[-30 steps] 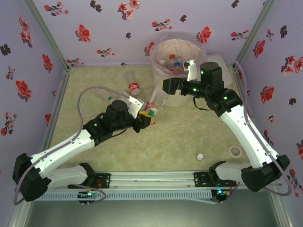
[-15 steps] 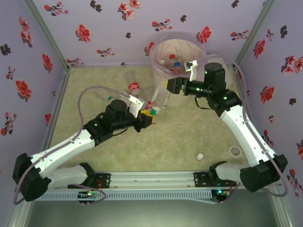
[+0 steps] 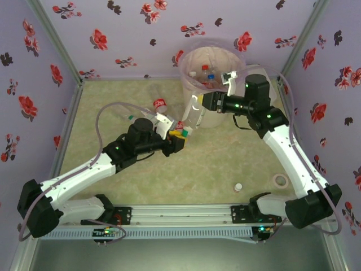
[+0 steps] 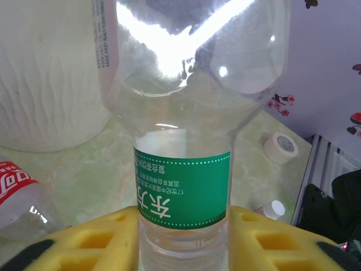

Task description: Put the plastic bottles in the bin

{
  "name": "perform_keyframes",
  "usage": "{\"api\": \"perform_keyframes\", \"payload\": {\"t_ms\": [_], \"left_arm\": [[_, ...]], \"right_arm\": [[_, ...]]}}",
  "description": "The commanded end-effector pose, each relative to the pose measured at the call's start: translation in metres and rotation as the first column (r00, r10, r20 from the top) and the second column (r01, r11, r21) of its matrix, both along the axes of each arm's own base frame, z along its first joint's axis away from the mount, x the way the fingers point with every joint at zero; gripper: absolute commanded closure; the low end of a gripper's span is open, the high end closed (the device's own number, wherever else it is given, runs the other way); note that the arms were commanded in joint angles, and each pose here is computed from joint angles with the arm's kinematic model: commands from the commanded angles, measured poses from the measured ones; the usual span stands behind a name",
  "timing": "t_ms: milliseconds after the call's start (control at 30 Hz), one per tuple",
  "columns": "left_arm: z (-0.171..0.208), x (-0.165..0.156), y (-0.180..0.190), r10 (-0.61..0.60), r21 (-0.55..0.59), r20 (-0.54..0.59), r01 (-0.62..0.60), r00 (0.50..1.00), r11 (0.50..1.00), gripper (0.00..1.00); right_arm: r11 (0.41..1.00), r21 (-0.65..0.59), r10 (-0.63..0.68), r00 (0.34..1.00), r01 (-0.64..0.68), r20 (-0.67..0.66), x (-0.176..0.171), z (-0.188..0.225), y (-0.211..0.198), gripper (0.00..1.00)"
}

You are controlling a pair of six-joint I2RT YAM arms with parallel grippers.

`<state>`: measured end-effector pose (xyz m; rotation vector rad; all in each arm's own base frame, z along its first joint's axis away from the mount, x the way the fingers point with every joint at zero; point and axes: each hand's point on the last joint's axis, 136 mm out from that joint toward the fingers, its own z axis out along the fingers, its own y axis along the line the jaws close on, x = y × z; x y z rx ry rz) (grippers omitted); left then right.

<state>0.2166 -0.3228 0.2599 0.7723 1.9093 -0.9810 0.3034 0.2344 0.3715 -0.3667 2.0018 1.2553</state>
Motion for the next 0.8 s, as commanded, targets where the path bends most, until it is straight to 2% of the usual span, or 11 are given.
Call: {"api": "perform_keyframes", "payload": {"t_ms": [0,33,100,167,267,467,633,700,767], "left_arm": [[0.015,0.003,-0.001,0.027,-0.049,0.011,-0.026,1.0,0.998,0.33],[0.016,0.003,0.001,0.04,-0.056,0.0,-0.04,0.999,0.998,0.23],[0.018,0.005,0.006,0.077,-0.072,-0.008,-0.077,0.997,0.994,0.09],[0.017,0.015,0.021,0.189,-0.068,-0.043,-0.192,0.981,0.979,0.01],[0.012,0.026,0.053,0.371,-0.017,-0.099,-0.375,0.923,0.927,0.0],[-0.005,0.032,0.107,0.587,0.013,-0.139,-0.591,0.798,0.807,0.0],[-0.043,0.03,0.153,0.749,0.094,-0.215,-0.75,0.627,0.655,0.0],[-0.05,0.026,0.168,0.787,0.107,-0.23,-0.789,0.572,0.605,0.0],[-0.049,0.023,0.181,0.811,0.105,-0.229,-0.815,0.538,0.57,0.0]], "right_arm": [[0.999,0.001,-0.035,0.993,0.035,0.116,-0.003,0.031,-0.012,0.7],[0.999,-0.002,-0.043,0.989,0.044,0.142,-0.004,0.04,-0.016,0.71],[0.996,-0.013,-0.079,0.978,0.083,0.191,-0.005,0.056,-0.025,0.73],[0.987,-0.042,-0.142,0.965,0.155,0.222,0.0,0.069,-0.036,0.76],[0.976,-0.06,-0.186,0.942,0.211,0.279,0.006,0.091,-0.045,0.78],[0.93,0.015,-0.34,0.843,0.368,0.418,0.024,0.15,-0.067,0.83],[0.815,-0.005,-0.5,0.708,0.579,0.5,0.065,0.164,-0.098,0.88],[0.788,-0.015,-0.524,0.684,0.615,0.507,0.078,0.165,-0.102,0.88],[0.775,-0.047,-0.523,0.68,0.631,0.514,0.094,0.163,-0.101,0.88]]}}
